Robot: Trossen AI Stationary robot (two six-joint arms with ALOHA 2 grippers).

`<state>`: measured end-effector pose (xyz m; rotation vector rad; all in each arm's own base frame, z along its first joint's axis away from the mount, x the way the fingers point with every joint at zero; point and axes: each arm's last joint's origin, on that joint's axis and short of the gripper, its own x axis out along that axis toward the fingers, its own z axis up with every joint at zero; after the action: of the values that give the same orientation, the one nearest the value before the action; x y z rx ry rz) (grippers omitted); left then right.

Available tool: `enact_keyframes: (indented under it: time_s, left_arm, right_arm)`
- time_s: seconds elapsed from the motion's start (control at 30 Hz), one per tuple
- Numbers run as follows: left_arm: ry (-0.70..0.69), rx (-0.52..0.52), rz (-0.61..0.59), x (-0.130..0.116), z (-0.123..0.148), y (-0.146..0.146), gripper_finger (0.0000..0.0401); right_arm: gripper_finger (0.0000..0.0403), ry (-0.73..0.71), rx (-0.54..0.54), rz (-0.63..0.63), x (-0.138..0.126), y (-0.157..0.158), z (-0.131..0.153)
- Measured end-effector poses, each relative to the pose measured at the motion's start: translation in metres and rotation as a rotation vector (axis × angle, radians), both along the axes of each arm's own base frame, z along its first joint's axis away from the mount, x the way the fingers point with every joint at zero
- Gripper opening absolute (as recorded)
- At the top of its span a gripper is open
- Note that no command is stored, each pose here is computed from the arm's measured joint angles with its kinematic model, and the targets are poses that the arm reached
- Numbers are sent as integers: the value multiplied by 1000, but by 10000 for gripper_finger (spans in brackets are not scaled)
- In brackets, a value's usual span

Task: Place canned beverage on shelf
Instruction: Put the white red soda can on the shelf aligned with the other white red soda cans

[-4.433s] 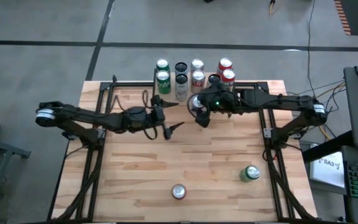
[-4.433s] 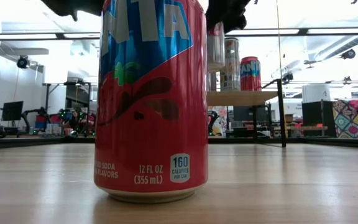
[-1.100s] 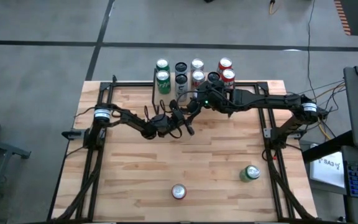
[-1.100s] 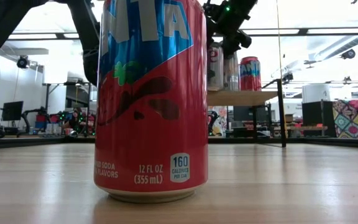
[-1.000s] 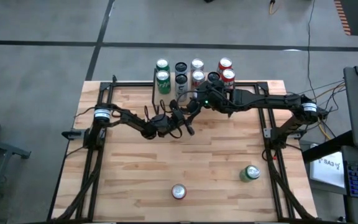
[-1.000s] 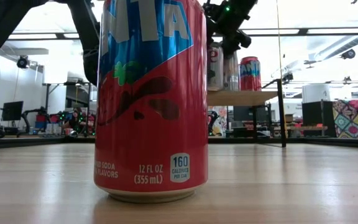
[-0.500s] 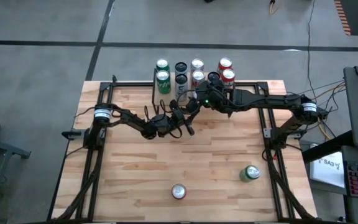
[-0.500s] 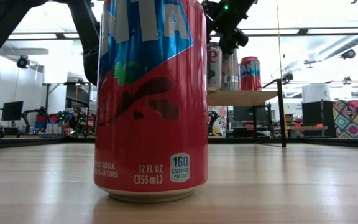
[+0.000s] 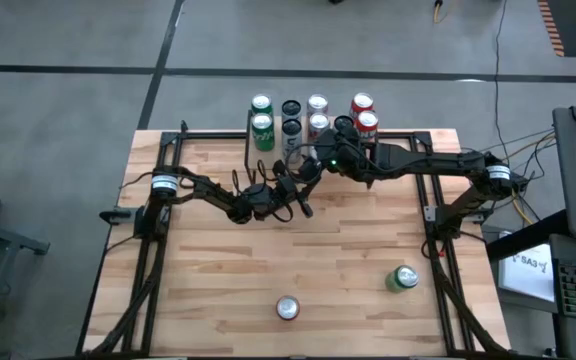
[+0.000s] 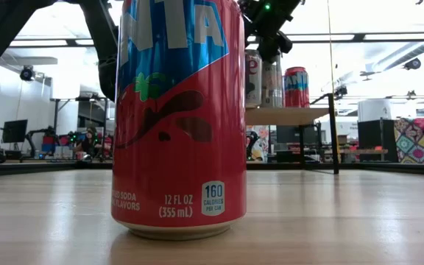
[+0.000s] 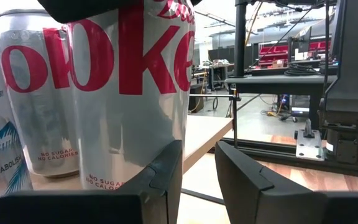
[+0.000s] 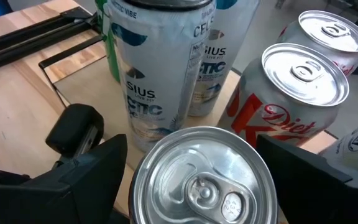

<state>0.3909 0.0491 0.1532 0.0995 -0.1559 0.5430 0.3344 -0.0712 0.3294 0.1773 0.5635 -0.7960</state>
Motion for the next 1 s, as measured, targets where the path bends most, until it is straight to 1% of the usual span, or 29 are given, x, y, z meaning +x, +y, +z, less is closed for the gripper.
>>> enact_keyframes:
  time_s: [0.2,0.63,0.8,1.0]
  left_arm:
    - [0,0,0,0,0,0,81]
    - [-3,0,0,0,1,0,81]
    - [-1,0,0,0,0,0,81]
    - [-1,0,0,0,0,0,81]
  right_arm:
    - [343,-25,-16,18,1,2,5]
    - [343,-54,-73,68,3,6,31]
    - [343,-26,-84,96,0,12,43]
    - [343,61,-77,135,-8,22,57]
